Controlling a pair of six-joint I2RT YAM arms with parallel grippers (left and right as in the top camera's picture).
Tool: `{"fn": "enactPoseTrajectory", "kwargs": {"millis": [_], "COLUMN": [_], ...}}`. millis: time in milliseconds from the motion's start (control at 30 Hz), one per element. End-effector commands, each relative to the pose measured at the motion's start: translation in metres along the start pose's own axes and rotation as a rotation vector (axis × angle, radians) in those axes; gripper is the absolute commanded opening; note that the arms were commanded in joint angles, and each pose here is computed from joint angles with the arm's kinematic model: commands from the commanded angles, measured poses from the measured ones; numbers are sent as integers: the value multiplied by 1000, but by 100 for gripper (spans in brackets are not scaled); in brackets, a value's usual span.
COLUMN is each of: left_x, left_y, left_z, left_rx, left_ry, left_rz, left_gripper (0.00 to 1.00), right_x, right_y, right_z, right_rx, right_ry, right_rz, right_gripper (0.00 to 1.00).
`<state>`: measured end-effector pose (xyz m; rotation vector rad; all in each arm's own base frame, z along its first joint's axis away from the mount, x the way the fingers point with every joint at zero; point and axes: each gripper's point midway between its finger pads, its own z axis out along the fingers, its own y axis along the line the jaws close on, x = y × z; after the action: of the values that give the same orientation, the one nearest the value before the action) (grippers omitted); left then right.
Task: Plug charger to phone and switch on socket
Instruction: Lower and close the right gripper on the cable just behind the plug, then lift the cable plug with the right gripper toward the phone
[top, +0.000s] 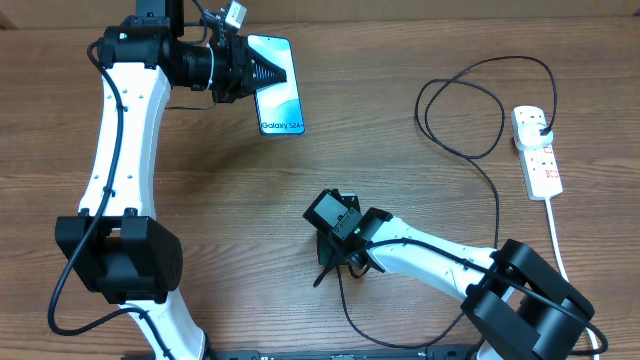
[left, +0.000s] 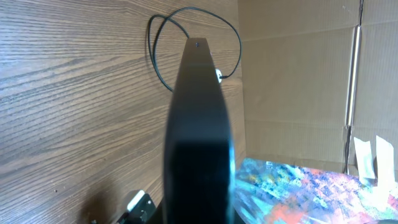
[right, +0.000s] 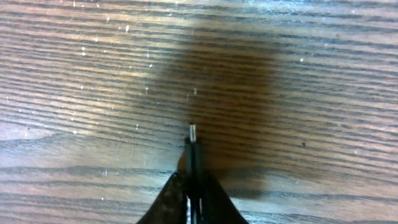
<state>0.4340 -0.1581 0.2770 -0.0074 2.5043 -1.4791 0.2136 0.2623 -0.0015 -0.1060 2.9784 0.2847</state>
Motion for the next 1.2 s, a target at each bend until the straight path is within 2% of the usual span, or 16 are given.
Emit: {"fn": "enactPoseTrajectory", "kwargs": {"millis": [0,67,300,500,667,800,967,1167], "left_x": [0,0,0,-1,-3,-3,-4,-5], "left_y": [-15,-15,-16,-20,-24,-30,-36,-50], "left_z": [-8,-8,-8,-13,-22,-30,-40,-53], "left_rx": [27,27,33,71,122,179,242,349], "left_ry": [-15,-14,-14,-14,-18,-17,-21,-21], "left_rz": [49,49,48,43,36,39,50,86], "left_gripper": [4,4,4,4,4,4,4,4], "right_x": [18,19,19,13,-1,-18,-40,-54], "right_y": [-15,-15,-14,-10,9,38,66,85], "right_z": [18,18,17,13,1,-23,-62,-104], "right_rx": [51,48,4,-108,-328,-599,-898,-1138], "right_ry": [67,71,114,186,248,277,266,257], "right_rz": [-2,1,35,104,140,109,40,-57], "right_gripper": [6,4,4,4,4,4,4,4]}}
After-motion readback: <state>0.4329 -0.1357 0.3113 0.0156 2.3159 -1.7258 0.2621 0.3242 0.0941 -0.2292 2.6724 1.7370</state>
